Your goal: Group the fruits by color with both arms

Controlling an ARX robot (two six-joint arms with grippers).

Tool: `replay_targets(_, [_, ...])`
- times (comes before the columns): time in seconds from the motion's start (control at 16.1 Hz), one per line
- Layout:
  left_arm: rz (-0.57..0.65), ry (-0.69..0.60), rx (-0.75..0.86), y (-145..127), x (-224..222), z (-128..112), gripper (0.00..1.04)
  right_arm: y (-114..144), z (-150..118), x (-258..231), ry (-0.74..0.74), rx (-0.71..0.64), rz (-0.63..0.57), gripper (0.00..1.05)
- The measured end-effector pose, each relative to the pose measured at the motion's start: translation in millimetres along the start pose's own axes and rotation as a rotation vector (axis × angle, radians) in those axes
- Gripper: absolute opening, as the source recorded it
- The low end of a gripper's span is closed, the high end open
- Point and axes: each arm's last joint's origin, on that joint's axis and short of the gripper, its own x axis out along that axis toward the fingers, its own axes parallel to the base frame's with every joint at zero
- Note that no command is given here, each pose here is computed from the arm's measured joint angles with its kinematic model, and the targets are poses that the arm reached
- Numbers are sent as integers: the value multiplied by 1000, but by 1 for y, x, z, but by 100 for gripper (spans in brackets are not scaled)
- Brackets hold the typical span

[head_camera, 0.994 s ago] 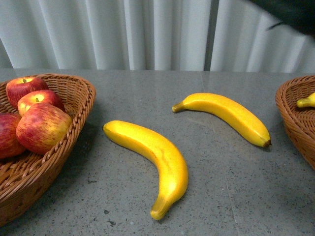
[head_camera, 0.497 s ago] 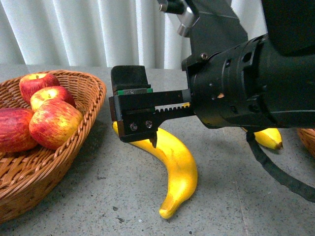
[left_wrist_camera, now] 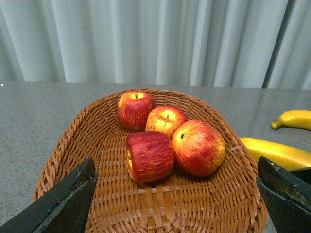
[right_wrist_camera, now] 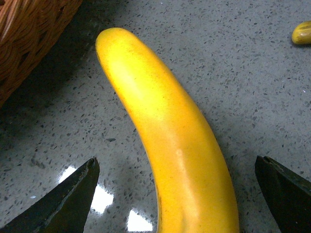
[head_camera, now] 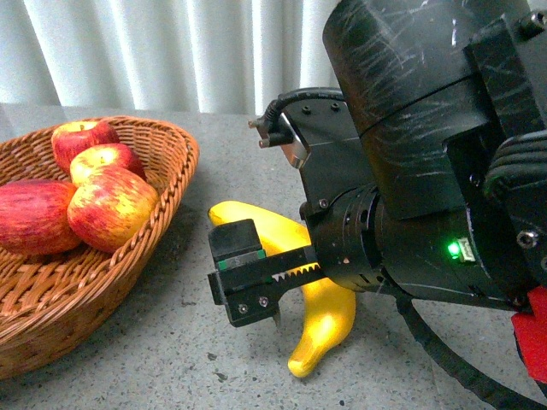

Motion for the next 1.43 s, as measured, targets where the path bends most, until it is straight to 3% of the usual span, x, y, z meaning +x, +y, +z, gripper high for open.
replay_targets(0.5, [0, 0, 0, 0, 0, 0, 98, -1, -4, 8, 6, -52, -23, 95])
replay_targets(0.81, [0, 0, 0, 0, 0, 0, 98, -7, -3, 9, -14, -58, -24, 45])
replay_targets(0.87, [0, 0, 0, 0, 0, 0, 98, -11, -2, 9, -17, -49, -28, 39])
replay_targets(1.06, [0, 0, 0, 0, 0, 0, 98, -37, 12, -2, -67, 22, -32, 38])
replay_targets(1.24, [0, 0, 0, 0, 0, 0, 98, -85, 42, -36, -202, 125, -59, 38])
replay_targets(1.43, [0, 0, 0, 0, 0, 0, 98, -139, 43, -68, -287, 190, -106, 38])
